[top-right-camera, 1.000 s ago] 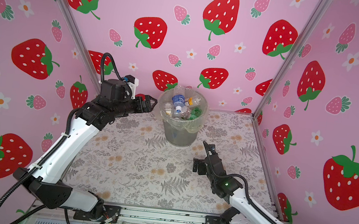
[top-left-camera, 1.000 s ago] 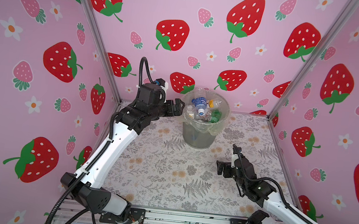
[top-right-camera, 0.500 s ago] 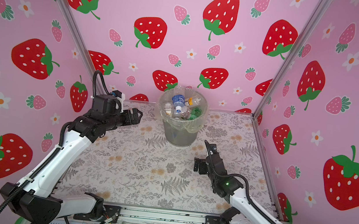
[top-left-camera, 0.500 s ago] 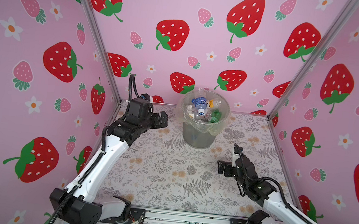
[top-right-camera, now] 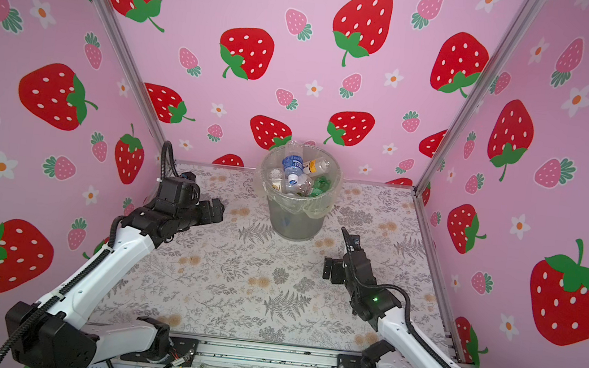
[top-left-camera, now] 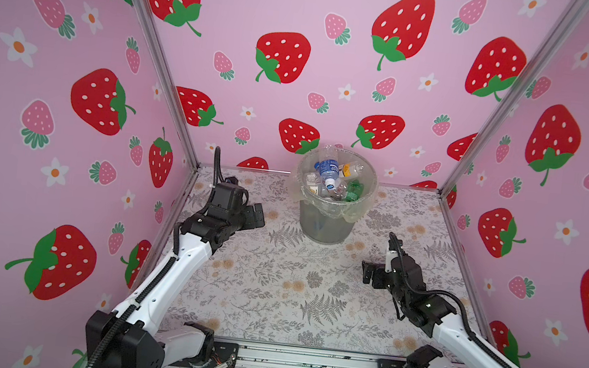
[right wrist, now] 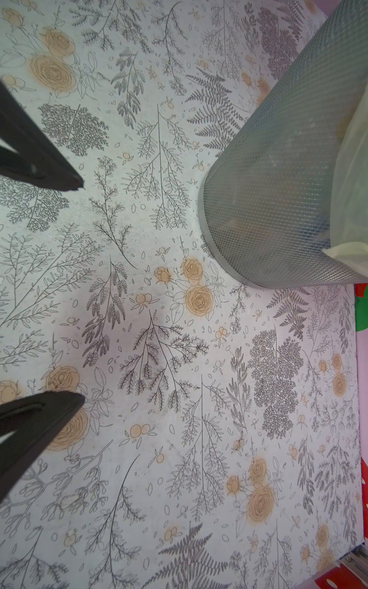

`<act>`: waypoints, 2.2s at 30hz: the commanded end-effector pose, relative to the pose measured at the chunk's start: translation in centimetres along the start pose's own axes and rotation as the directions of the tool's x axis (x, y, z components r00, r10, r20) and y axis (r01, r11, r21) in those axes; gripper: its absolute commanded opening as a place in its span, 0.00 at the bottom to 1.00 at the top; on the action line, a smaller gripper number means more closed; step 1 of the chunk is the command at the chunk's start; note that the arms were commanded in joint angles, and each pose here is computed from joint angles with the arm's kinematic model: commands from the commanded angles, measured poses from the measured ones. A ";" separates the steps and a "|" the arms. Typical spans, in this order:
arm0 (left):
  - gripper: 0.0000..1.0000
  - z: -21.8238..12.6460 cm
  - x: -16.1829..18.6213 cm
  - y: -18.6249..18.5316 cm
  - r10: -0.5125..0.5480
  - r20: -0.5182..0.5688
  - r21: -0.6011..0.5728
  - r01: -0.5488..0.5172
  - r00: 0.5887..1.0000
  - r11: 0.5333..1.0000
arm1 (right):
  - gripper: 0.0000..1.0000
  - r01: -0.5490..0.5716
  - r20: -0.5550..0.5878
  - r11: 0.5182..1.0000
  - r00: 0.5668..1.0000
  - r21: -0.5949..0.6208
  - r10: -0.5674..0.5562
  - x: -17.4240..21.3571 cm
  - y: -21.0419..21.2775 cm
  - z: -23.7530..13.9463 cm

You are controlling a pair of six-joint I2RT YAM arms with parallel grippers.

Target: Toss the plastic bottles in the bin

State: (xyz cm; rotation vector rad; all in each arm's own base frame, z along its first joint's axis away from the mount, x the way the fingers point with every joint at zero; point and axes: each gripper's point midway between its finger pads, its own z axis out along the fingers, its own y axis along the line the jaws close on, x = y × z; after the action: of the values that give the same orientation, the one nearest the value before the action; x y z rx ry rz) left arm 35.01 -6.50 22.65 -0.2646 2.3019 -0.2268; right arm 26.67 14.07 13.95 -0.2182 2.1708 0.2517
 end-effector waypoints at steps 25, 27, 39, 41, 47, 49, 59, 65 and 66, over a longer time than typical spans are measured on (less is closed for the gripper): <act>0.99 6.2 3.0 7.9 0.260 0.247 -0.283 -0.188 0.933 0.941 | 0.99 -0.087 0.175 0.926 0.984 0.367 0.023 -5.0 -8.4 0.9; 0.99 6.8 3.2 7.7 0.302 0.271 -0.259 -0.233 0.914 0.937 | 0.99 -0.101 0.194 0.909 0.981 0.404 0.023 -5.1 -9.3 1.0; 0.99 9.4 3.7 9.3 0.226 0.366 -0.051 -0.222 0.903 0.974 | 0.99 -0.107 0.291 0.838 0.954 0.535 -0.064 -5.2 -13.0 1.3; 0.99 9.9 3.6 9.4 0.211 0.374 -0.033 -0.214 0.903 0.976 | 0.99 -0.101 0.299 0.841 0.951 0.532 -0.075 -5.1 -13.3 1.8; 0.99 12.1 4.3 10.6 0.168 0.343 -0.020 -0.172 0.924 0.985 | 0.99 -0.145 0.336 0.798 0.939 0.584 -0.076 -4.8 -15.5 2.3; 0.99 12.1 4.4 10.5 0.174 0.354 -0.022 -0.178 0.919 0.984 | 0.99 -0.208 0.407 0.778 0.911 0.593 -0.066 -4.7 -16.7 1.2; 0.99 12.8 4.6 9.5 0.219 0.311 -0.010 -0.227 0.925 0.974 | 0.99 -0.399 0.527 0.695 0.849 0.598 0.035 -2.8 -21.7 -0.3; 0.99 12.8 4.6 9.5 0.219 0.311 -0.010 -0.227 0.925 0.974 | 0.99 -0.401 0.562 0.713 0.827 0.575 0.011 -2.6 -21.7 0.1; 0.99 12.8 4.6 9.5 0.219 0.311 -0.011 -0.227 0.925 0.974 | 0.99 -0.383 0.549 0.731 0.836 0.565 0.014 -2.7 -21.4 0.5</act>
State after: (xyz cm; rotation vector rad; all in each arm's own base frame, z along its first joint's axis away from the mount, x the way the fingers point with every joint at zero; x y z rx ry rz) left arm 39.59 0.78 7.84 -0.0546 2.0095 -0.0872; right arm 33.24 -6.65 11.53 0.4730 1.7012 -0.3786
